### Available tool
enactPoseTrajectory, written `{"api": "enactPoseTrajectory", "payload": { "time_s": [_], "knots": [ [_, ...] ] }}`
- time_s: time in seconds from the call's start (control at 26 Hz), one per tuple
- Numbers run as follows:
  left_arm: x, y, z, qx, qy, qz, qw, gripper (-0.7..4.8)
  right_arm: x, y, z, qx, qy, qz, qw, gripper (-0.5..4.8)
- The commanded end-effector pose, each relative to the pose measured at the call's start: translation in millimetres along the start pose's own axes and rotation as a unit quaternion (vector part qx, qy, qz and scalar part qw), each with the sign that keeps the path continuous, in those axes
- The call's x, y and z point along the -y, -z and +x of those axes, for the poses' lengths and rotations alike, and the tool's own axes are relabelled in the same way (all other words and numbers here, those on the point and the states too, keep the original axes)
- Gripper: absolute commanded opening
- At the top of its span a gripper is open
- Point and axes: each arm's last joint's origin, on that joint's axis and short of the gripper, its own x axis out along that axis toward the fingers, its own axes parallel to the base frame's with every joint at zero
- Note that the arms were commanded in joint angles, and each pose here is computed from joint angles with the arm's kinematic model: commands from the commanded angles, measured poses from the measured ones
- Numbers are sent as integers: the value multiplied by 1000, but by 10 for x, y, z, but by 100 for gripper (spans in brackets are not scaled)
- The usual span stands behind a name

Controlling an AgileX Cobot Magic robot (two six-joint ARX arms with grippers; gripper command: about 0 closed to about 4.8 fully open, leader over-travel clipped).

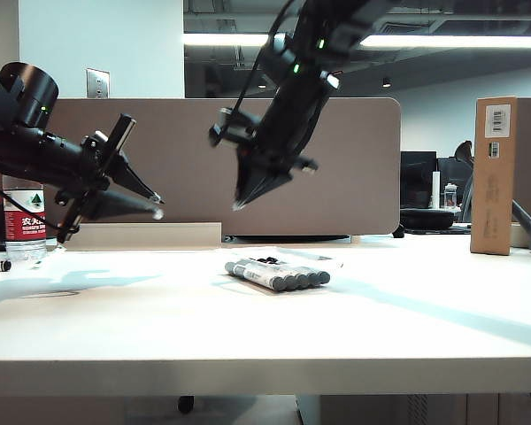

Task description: Pick up the markers scattered on the table and put them into the packaging box, making sure the markers fit the shape of the box's grooves.

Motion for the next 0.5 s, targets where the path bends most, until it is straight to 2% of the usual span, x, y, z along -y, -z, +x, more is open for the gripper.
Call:
{"api": "enactPoseTrajectory", "payload": {
  "time_s": [0.04, 0.12, 0.23, 0.31, 0.35, 0.42, 0.5],
  "knots": [
    [78, 8, 1, -40, 57, 12, 997, -6, -47, 36, -274, -45, 31, 10, 998, -6],
    [124, 60, 35, -64, 75, 10, 995, -6, -94, 58, -490, -71, 88, 9, 994, -6],
    [190, 129, 69, -80, 75, 11, 994, -6, -155, 66, -655, -82, 95, 8, 992, -6],
    [287, 195, 78, -94, 72, 29, 992, -6, -205, 71, -758, -88, 90, 8, 992, -6],
    [342, 218, 59, -98, 66, 42, 992, -6, -225, 71, -805, -88, 87, 7, 992, -6],
    [601, 306, -74, -92, 7, 114, 989, -6, -339, 57, -979, -83, 64, -6, 994, -6],
    [814, 367, -207, -79, -45, 157, 983, -6, -381, 32, -1132, -67, 61, -17, 996, -6]
  ]
}}
